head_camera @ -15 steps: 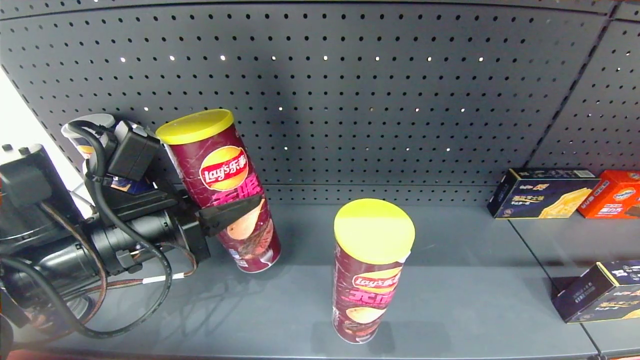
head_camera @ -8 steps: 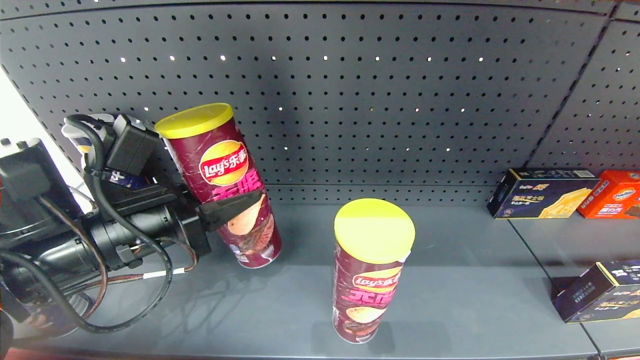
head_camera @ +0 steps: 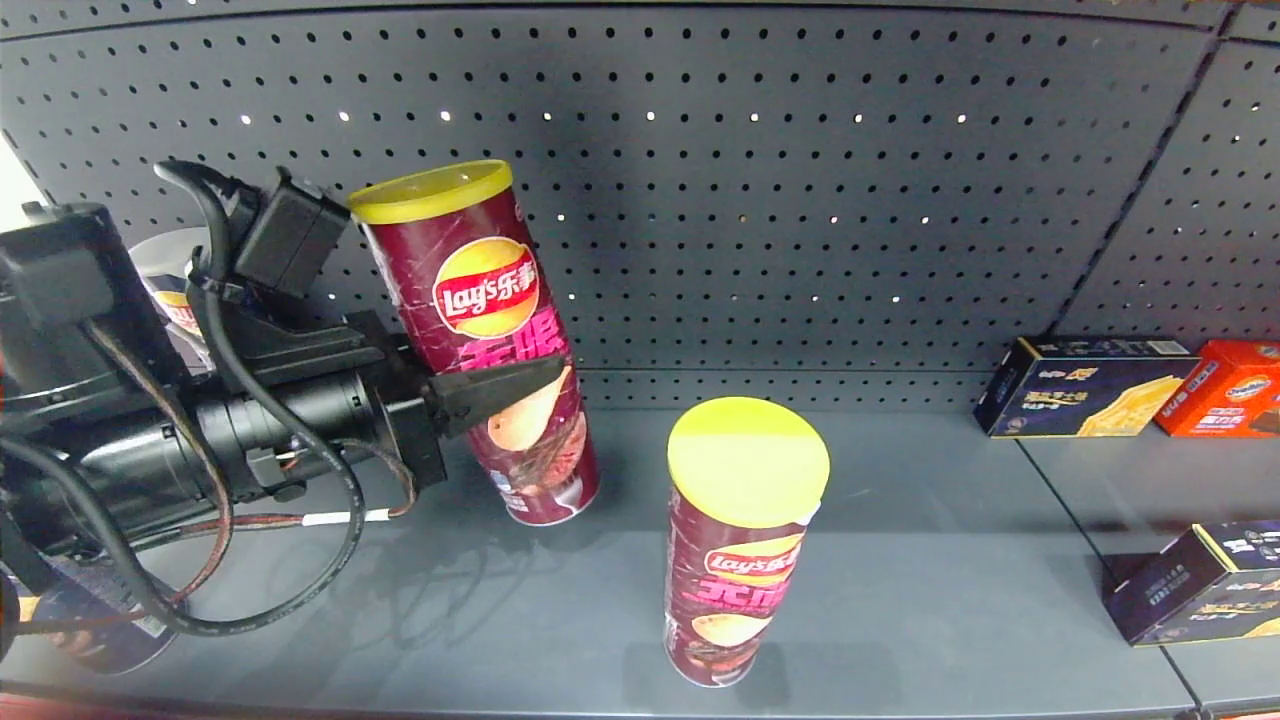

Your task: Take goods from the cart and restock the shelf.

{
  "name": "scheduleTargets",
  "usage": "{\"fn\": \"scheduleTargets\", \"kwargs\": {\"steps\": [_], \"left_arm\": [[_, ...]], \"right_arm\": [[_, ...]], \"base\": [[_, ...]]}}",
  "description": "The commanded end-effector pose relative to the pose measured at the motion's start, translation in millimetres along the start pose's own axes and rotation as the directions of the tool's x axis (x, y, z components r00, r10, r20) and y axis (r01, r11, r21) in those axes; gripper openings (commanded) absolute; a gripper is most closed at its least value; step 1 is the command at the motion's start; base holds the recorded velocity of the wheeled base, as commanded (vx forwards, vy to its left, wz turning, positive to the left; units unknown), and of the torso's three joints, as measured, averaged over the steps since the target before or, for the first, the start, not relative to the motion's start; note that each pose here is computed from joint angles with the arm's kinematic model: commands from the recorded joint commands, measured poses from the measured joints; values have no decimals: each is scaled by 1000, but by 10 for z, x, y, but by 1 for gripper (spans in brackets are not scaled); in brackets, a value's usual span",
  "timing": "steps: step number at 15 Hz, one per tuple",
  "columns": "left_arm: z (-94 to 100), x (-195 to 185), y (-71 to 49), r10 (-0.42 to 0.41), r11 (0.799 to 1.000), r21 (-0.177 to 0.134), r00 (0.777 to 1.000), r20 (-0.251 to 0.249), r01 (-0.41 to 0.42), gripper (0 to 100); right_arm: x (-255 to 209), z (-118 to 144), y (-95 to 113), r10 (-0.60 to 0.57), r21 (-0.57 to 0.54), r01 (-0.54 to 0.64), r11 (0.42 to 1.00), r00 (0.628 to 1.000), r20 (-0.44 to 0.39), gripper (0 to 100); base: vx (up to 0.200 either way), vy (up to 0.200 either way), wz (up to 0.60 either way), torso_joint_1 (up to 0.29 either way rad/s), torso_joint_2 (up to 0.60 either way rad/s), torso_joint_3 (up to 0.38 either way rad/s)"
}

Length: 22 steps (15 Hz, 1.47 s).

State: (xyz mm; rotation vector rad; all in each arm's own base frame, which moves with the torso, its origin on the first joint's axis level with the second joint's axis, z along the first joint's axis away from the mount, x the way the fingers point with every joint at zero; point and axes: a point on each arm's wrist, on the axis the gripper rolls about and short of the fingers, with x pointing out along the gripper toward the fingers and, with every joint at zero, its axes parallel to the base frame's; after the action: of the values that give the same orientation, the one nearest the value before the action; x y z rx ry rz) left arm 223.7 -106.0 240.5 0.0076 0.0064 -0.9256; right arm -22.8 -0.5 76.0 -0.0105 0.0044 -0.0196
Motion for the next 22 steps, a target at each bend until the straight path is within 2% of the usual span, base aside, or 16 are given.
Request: {"fn": "scheduleTargets", "kwargs": {"steps": [1,4,6,8,10,13,14,16,19,22], "left_arm": [[61,39,-44,-24,1000,3,1000,5,24,0],[100,56,-26,-21,1000,3,1000,-11,21,0],[124,160,-24,-85,996,10,996,-10,85,0],[79,297,27,-127,992,-1,991,-36,127,0],[4,436,57,-133,990,30,989,-63,135,0],[47,580,141,-134,989,53,990,-51,136,0],[-9,666,196,-130,988,76,989,-66,135,0],[-82,782,267,-129,979,146,988,-85,141,0],[-186,930,351,-124,982,131,987,-105,138,0],[-212,1092,408,-113,982,139,988,-100,127,0]], "right_arm": [[0,-1,0,0,0,0,1000,1000,0,100],[0,-1,0,1,0,-1,1000,1000,0,100],[0,-1,0,1,0,-1,1000,1000,0,100],[0,-1,0,1,0,-1,1000,1000,0,100],[0,-1,0,1,0,-1,1000,1000,0,100],[0,-1,0,1,0,-1,1000,1000,0,100],[0,-1,0,1,0,-1,1000,1000,0,100],[0,-1,0,1,0,-1,1000,1000,0,100],[0,-1,0,1,0,-1,1000,1000,0,100],[0,-1,0,1,0,-1,1000,1000,0,100]], "base": [[0,0,0,0,0,0],[0,0,0,0,0,0],[0,0,0,0,0,0],[0,0,0,0,0,0],[0,0,0,0,0,0],[0,0,0,0,0,0],[0,0,0,0,0,0],[0,0,0,0,0,0],[0,0,0,0,0,0],[0,0,0,0,0,0]]}}
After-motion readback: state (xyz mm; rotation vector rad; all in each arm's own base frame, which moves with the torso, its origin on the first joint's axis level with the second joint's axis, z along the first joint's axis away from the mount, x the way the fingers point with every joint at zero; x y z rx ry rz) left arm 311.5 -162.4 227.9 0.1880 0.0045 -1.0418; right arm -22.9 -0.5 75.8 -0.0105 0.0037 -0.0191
